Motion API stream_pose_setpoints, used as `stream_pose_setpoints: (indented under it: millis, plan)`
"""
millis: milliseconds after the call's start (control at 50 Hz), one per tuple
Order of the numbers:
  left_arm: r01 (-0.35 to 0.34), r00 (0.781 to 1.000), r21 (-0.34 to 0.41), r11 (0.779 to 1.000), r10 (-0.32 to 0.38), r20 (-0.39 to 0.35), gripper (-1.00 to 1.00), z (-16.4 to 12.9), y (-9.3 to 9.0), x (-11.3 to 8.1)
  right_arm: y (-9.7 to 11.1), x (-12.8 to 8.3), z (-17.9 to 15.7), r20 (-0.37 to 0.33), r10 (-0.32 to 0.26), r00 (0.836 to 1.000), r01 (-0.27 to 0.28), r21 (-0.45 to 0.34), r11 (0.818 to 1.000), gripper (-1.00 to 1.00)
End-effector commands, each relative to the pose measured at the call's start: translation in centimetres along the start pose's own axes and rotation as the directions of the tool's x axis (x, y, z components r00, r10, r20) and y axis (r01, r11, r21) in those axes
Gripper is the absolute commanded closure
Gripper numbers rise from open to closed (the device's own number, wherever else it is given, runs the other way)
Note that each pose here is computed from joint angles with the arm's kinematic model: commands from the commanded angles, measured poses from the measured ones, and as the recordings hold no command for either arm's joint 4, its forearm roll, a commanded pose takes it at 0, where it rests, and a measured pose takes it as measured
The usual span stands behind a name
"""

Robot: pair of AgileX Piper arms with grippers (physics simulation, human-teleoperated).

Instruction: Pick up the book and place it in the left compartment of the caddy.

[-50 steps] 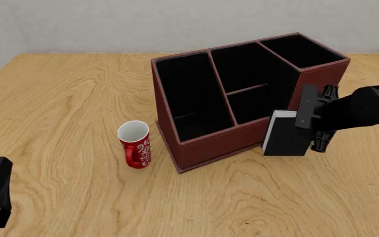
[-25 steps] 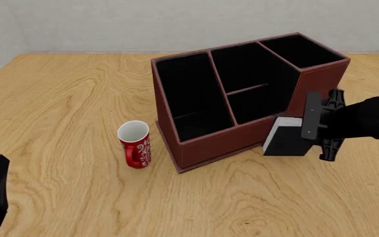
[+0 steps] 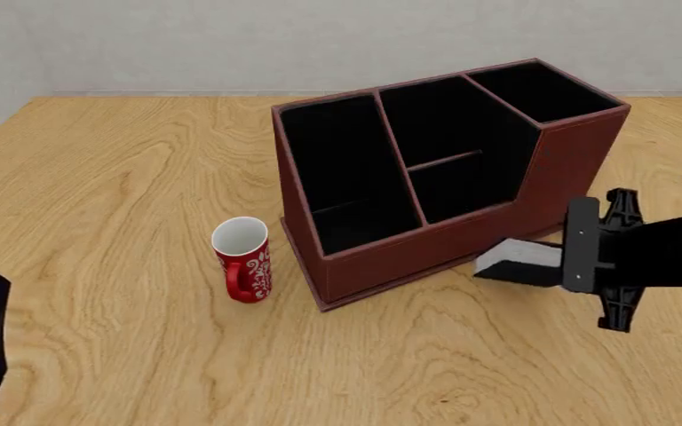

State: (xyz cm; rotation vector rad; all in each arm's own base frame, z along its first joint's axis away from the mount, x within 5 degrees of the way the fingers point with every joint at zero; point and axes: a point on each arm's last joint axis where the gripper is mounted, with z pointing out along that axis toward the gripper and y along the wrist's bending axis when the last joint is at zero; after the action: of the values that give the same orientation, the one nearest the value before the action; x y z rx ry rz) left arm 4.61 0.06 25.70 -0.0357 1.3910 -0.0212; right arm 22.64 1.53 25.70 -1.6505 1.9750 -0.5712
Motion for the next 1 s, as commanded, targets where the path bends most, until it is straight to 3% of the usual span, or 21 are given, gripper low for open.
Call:
stream_pose_setpoints:
  millis: [20,200,380,440,780,1000]
  plan:
    - [0.008,1.000,0.010,1.000,-0.008,0.007,-1.00,0.0,-0.1,-0.4,1.8,0.0,-1.2,0.041,0.097,0.994,-0.095,-0.052,0.994,1.00]
    - [0.016,1.000,0.018,1.000,-0.017,0.015,-1.00,-0.2,-0.1,-1.2,2.6,0.9,-3.2,0.032,0.087,0.996,-0.086,-0.023,0.996,1.00]
    - [0.022,1.000,0.026,0.999,-0.022,0.017,-1.00,-0.1,-0.1,-0.7,3.1,1.4,-5.4,0.029,0.093,0.995,-0.093,0.002,0.996,1.00]
    - [0.025,1.000,0.027,0.999,-0.025,0.018,-1.00,-0.1,-0.1,-0.6,2.7,1.1,-6.5,0.044,0.116,0.992,-0.117,0.009,0.993,1.00]
    - [0.036,0.999,0.038,0.999,-0.037,0.026,-1.00,-0.1,-0.2,-0.9,3.1,1.9,-11.3,0.032,0.103,0.994,-0.105,0.063,0.993,1.00]
    - [0.052,0.998,0.045,0.998,-0.053,0.027,-1.00,-0.1,-0.2,-0.7,2.2,0.1,-17.6,0.137,0.185,0.973,-0.189,0.019,0.982,1.00]
